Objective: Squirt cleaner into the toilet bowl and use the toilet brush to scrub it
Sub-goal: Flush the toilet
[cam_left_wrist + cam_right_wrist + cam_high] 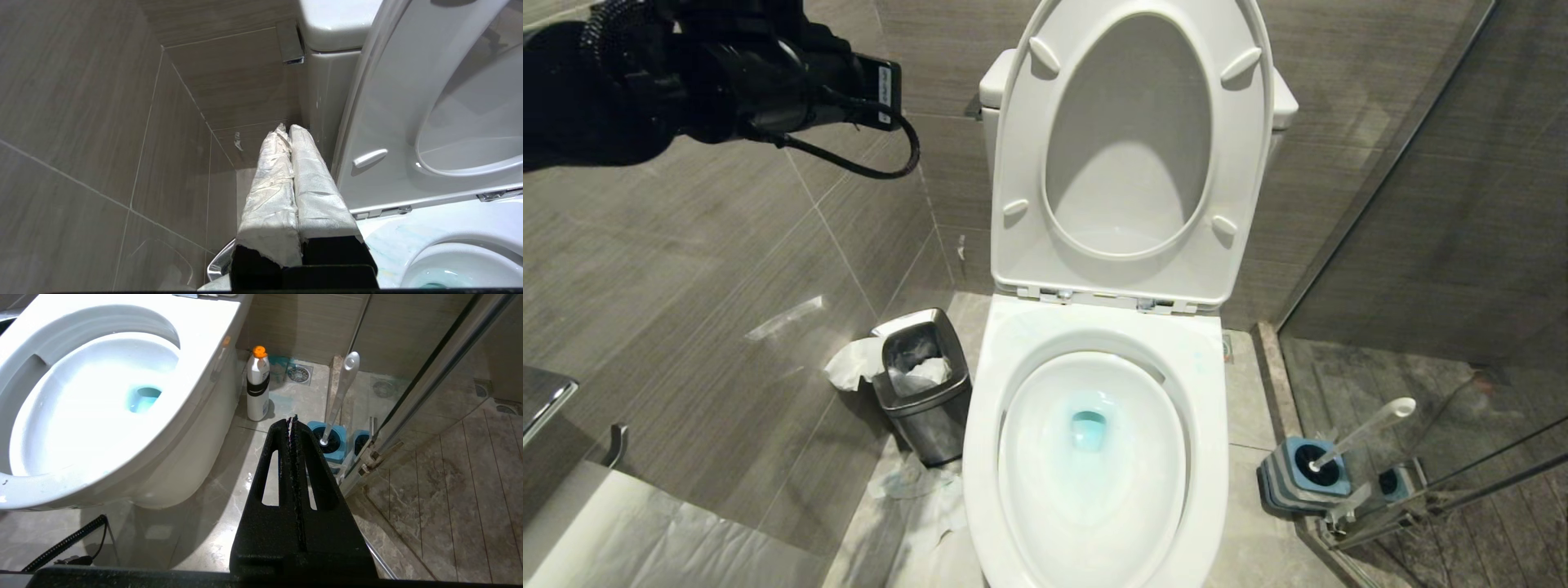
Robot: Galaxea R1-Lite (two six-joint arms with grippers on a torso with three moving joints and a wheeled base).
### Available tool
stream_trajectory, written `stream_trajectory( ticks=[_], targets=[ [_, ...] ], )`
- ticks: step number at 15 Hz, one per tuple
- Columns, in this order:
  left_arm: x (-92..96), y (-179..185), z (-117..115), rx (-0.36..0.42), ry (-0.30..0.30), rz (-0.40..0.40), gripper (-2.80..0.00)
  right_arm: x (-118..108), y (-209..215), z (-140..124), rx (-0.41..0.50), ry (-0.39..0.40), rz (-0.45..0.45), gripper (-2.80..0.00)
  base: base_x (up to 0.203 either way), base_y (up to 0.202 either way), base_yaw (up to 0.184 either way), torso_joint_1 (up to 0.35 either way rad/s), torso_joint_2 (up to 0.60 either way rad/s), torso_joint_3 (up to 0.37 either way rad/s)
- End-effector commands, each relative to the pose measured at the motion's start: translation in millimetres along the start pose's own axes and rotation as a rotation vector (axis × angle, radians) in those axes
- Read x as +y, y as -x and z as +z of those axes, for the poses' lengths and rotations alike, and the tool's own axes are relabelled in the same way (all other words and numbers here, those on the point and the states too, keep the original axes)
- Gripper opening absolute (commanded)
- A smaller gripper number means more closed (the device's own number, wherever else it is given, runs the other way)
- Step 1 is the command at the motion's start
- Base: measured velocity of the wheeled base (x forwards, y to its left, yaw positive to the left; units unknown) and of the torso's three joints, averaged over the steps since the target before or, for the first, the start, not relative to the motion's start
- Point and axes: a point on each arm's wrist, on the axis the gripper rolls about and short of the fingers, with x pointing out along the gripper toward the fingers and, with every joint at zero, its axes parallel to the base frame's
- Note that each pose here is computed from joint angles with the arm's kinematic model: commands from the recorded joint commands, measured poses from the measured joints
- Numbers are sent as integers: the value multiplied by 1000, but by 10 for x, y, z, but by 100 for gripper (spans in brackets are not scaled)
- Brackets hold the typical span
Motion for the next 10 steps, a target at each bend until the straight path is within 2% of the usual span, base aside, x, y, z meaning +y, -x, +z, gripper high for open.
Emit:
stream_trajectory(
  ticks=[1, 4, 8, 10],
  targets=[
    [-41, -125, -96, 10, -3, -1, -280, 0, -1, 1, 1, 0, 0, -280, 0, 0, 0, 0, 0, 0],
    [-92, -285, -152, -61, 8, 11, -280, 0, -1, 1, 1, 0, 0, -280, 0, 0, 0, 0, 0, 0],
    [-170, -460, -269, -103, 12, 19, -280, 0, -1, 1, 1, 0, 0, -280, 0, 0, 0, 0, 0, 0],
    [-219, -520, -270, -167, 27, 23, -280, 0, -1, 1, 1, 0, 0, -280, 0, 0, 0, 6, -2, -77]
  ],
)
